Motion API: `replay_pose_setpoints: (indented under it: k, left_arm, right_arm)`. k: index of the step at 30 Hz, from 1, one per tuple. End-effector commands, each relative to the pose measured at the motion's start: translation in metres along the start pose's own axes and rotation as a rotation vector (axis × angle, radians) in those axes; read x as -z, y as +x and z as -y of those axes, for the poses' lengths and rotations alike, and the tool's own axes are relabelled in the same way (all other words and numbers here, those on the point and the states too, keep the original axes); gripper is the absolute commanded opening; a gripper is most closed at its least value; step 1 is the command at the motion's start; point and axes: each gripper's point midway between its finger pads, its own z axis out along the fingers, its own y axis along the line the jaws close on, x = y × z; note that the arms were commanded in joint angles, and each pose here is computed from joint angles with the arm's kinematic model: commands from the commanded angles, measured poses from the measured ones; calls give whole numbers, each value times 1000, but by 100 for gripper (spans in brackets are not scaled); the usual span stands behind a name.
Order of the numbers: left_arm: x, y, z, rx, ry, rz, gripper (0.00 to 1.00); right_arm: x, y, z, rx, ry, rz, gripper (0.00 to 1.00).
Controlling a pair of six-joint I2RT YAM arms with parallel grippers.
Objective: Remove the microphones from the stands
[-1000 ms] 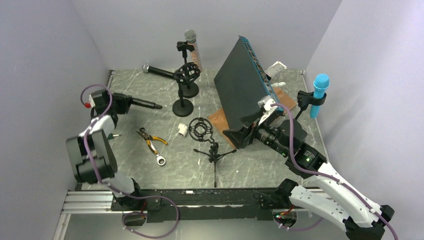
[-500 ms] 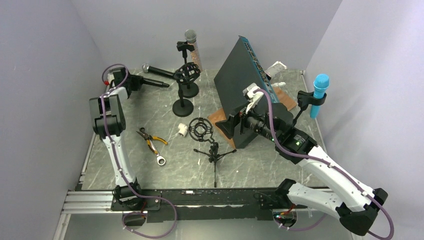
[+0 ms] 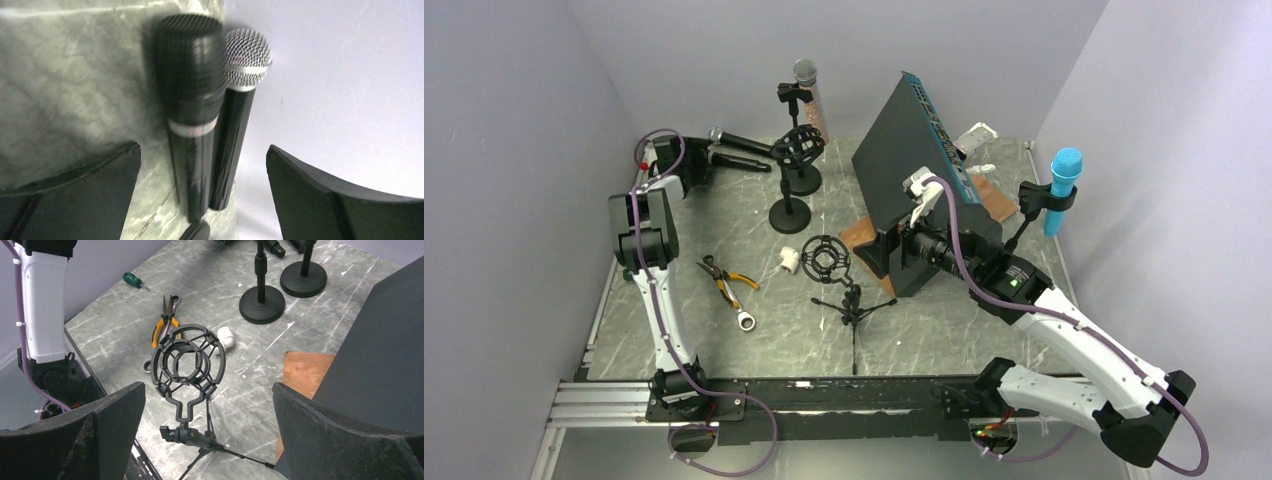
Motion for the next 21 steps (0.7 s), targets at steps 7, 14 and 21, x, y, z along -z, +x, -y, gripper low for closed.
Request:
replay_pose_setpoints:
  k: [7, 14, 21]
  left_arm:
    - [90, -1, 30, -75, 134, -100, 100]
    - [192, 56, 65, -140, 511, -338, 99]
    - [296, 116, 122, -244, 960, -640, 99]
  right_arm:
    - [-15, -31, -4, -41, 0, 48, 100]
    - [-44, -66, -14, -168, -20, 73, 100]
    - [-91, -96, 6, -384, 6, 110, 100]
